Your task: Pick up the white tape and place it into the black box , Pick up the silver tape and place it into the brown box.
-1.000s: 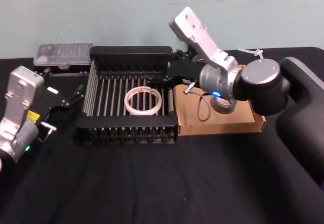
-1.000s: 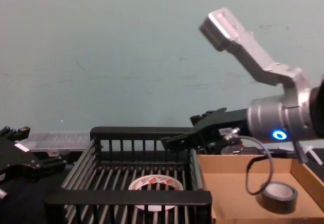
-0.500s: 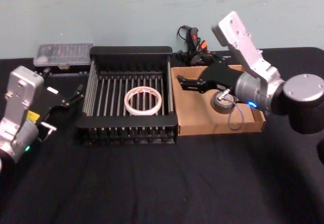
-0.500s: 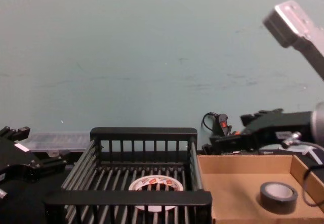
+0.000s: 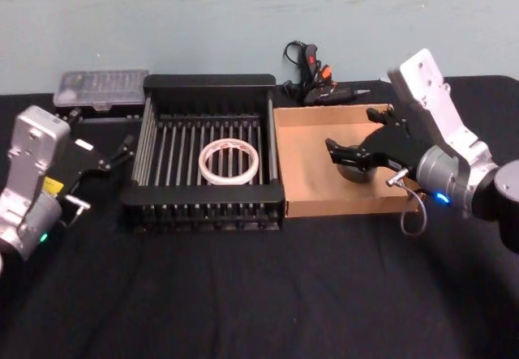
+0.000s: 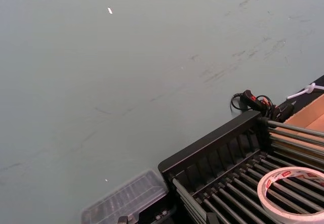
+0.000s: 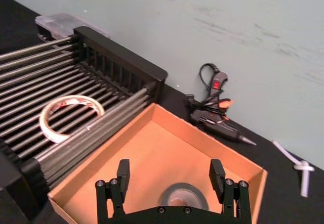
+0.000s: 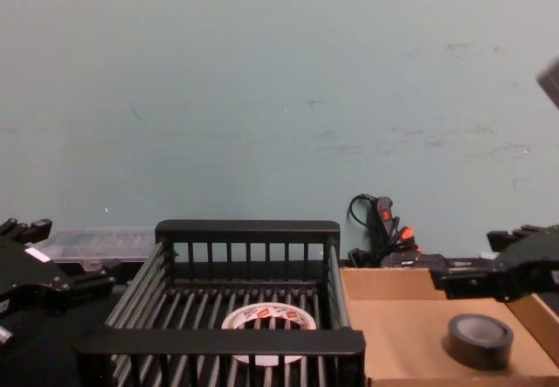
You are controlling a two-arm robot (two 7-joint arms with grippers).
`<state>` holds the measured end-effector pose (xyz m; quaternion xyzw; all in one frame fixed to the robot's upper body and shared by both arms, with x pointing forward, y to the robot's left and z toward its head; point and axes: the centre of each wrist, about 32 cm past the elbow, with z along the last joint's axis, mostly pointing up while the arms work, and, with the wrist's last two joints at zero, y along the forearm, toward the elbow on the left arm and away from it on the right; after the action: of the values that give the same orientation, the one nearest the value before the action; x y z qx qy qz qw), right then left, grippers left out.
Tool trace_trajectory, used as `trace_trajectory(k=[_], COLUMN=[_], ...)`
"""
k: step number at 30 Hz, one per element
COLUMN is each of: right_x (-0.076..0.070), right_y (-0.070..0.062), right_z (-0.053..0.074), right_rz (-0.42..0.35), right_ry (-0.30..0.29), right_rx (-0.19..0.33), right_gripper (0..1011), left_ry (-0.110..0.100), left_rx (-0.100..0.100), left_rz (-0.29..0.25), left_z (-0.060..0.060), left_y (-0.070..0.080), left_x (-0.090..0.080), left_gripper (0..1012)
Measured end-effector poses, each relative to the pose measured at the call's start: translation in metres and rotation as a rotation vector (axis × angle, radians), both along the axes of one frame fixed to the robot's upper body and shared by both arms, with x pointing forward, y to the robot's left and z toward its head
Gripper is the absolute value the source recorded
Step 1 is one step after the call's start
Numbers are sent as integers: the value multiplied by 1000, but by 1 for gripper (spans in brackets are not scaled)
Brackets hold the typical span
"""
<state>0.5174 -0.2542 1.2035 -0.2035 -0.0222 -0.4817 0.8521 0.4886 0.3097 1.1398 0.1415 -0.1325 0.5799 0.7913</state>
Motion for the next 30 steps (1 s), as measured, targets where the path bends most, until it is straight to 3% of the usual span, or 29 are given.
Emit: trace_trajectory(k=[7,16,30], right_x=[-9,-13,-13], right_y=[-3,1,6], right_z=[-13,-34,-47], right_rz=[-28,-58,-81], right_ry=[-69,-156,-186], right_rx=[-18,-88,-156], right_gripper=[1003,1002,1002], left_ry=[0,0,0], left_rx=[0,0,0], left_rz=[0,0,0], left_z=[0,0,0], left_y=[0,0,0], left_x=[0,0,0], left_gripper=[1001,1001,1001])
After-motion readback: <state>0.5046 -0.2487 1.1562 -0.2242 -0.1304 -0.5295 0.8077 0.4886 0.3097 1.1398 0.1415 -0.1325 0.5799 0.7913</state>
